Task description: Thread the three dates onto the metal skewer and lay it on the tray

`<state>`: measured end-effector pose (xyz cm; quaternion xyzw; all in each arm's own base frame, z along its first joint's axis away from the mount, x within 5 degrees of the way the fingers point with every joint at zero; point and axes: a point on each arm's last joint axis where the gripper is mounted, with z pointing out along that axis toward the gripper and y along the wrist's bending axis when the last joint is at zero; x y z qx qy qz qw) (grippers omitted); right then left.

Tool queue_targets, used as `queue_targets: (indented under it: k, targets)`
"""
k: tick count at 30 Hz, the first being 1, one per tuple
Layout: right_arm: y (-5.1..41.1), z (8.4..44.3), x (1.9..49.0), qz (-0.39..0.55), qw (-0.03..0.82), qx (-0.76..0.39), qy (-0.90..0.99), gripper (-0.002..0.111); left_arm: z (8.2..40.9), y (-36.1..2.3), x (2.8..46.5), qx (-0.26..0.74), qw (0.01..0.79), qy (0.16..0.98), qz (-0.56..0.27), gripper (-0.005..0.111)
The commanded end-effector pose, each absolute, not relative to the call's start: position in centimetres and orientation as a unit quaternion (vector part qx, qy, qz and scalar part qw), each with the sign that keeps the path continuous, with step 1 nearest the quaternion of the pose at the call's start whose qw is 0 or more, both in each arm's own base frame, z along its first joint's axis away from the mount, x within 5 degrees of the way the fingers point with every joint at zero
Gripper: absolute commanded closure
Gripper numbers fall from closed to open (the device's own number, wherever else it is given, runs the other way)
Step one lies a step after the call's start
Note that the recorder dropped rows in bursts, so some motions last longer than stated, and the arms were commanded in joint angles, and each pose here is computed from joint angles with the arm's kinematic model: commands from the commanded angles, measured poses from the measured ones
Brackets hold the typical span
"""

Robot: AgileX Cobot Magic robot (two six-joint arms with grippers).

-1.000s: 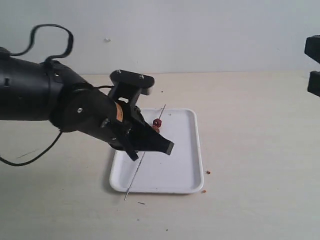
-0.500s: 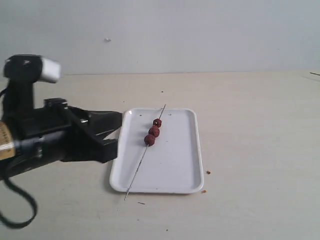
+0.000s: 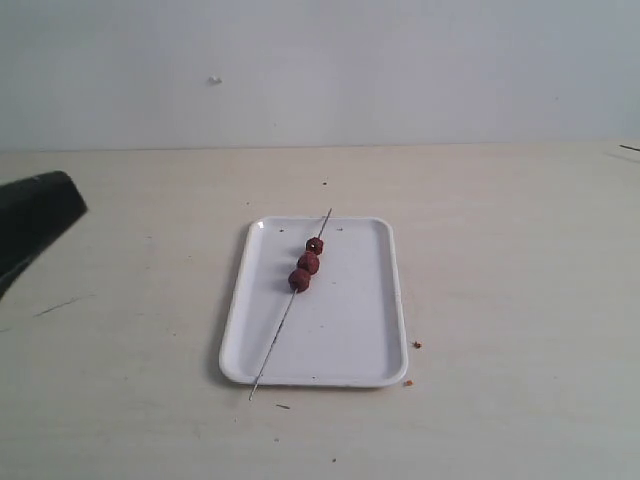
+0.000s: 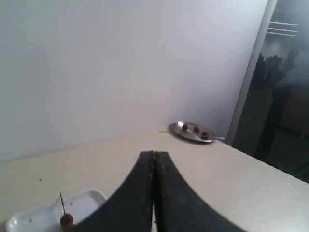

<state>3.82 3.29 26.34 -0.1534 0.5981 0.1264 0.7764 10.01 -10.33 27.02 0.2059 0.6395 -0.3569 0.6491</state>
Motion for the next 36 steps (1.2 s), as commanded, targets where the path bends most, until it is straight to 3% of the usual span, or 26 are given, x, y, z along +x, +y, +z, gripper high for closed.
queue_targets:
  k: [1, 5, 23, 26, 29, 32, 36]
  targets:
    - [3.3, 25.8, 3.9, 0.151, 0.768, -0.136, 0.607, 0.108, 28.3, -8.7, 8.4, 0.216, 0.702, 0.584, -0.347, 0.107]
    - [3.3, 25.8, 3.9, 0.151, 0.768, -0.136, 0.607, 0.108, 29.2, -7.6, 7.3, 0.224, 0.734, 0.549, -0.331, 0.107]
    - [3.3, 25.8, 3.9, 0.151, 0.768, -0.135, 0.608, 0.108, 29.5, -6.9, 6.6, 0.223, 0.741, 0.541, -0.33, 0.107]
    - [3.3, 25.8, 3.9, 0.151, 0.768, -0.135, 0.608, 0.108, 29.1, -6.9, 6.7, 0.262, 0.75, 0.542, -0.273, 0.107]
    - [3.4, 25.8, 3.9, 0.153, 0.768, -0.136, 0.607, 0.108, 27.7, -5.6, 7.2, 0.239, 0.717, 0.618, -0.215, 0.107]
    - [3.4, 25.8, 3.9, 0.153, 0.768, -0.136, 0.607, 0.108, 26.0, -3.6, 7.5, 0.151, 0.683, 0.695, -0.166, 0.107]
    - [3.4, 25.8, 3.9, 0.153, 0.768, -0.136, 0.607, 0.108, 23.9, -1.7, 6.8, 0.074, 0.684, 0.719, -0.1, 0.107]
